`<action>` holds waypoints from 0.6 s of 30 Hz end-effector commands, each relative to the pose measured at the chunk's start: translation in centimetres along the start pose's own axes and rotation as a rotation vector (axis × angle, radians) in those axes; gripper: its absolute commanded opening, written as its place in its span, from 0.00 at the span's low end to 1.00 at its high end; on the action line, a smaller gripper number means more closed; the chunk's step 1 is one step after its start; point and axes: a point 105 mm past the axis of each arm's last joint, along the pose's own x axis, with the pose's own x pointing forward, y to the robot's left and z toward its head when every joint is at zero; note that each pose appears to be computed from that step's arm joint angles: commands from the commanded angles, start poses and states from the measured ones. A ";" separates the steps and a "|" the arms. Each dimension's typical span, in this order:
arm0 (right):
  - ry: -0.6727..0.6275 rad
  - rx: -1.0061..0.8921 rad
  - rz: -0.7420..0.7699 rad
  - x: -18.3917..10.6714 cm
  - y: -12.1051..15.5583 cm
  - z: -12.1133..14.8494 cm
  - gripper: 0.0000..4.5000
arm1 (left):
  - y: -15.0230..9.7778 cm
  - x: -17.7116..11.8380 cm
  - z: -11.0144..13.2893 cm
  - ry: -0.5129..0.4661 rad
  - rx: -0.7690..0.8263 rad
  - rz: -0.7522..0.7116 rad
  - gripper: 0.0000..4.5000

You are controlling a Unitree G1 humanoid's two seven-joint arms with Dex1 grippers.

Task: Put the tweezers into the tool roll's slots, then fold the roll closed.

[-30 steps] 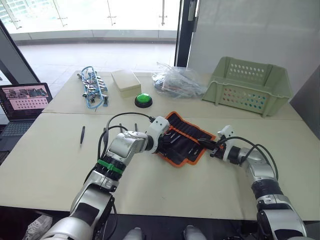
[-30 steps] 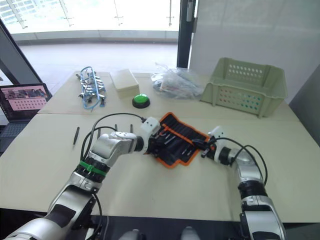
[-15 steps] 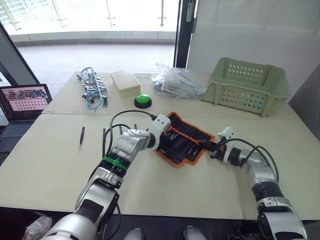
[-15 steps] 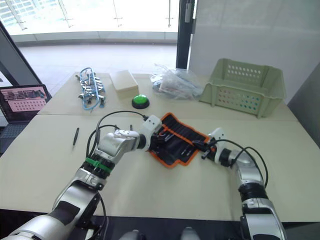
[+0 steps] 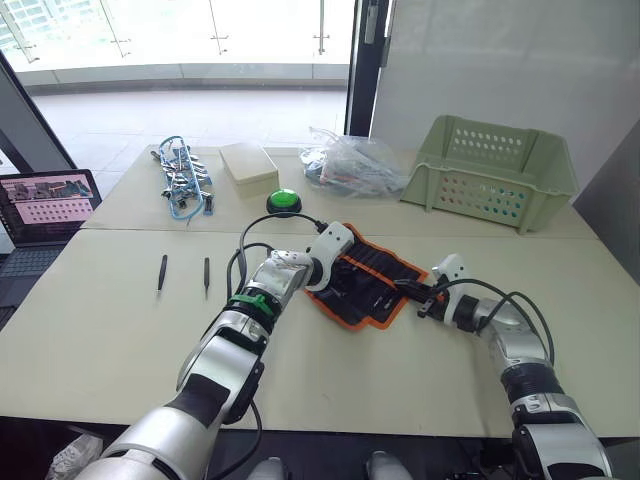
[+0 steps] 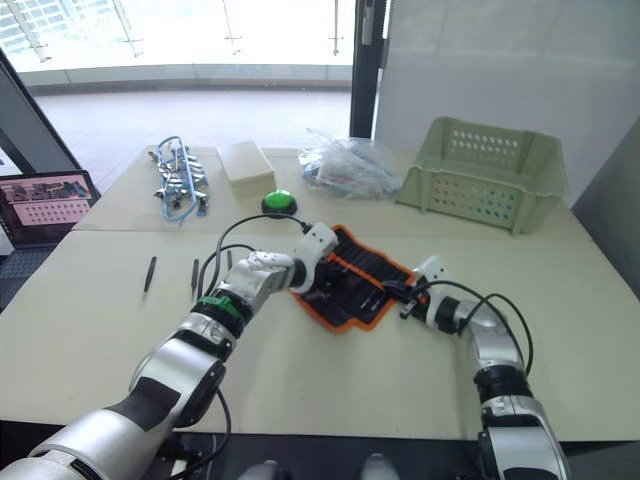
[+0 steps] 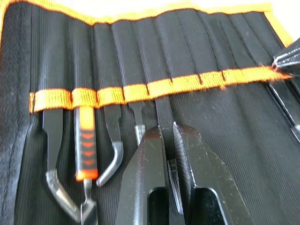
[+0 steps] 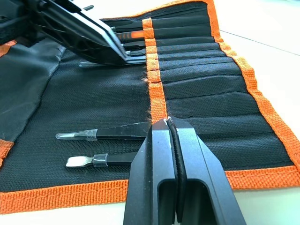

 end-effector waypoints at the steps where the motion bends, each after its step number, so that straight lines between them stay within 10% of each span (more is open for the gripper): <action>1: 0.090 0.014 0.054 0.7 1.6 -2.4 0.00 | -0.2 0.4 0.4 -0.016 0.043 -0.005 0.00; 10: 0.083 0.009 0.059 1.0 1.7 -2.1 0.00 | 0.8 0.4 -0.4 0.001 0.061 0.046 0.00; 18: 0.062 -0.007 0.042 1.3 1.5 -1.8 0.00 | 1.7 -0.8 -0.2 -0.046 0.009 0.048 0.61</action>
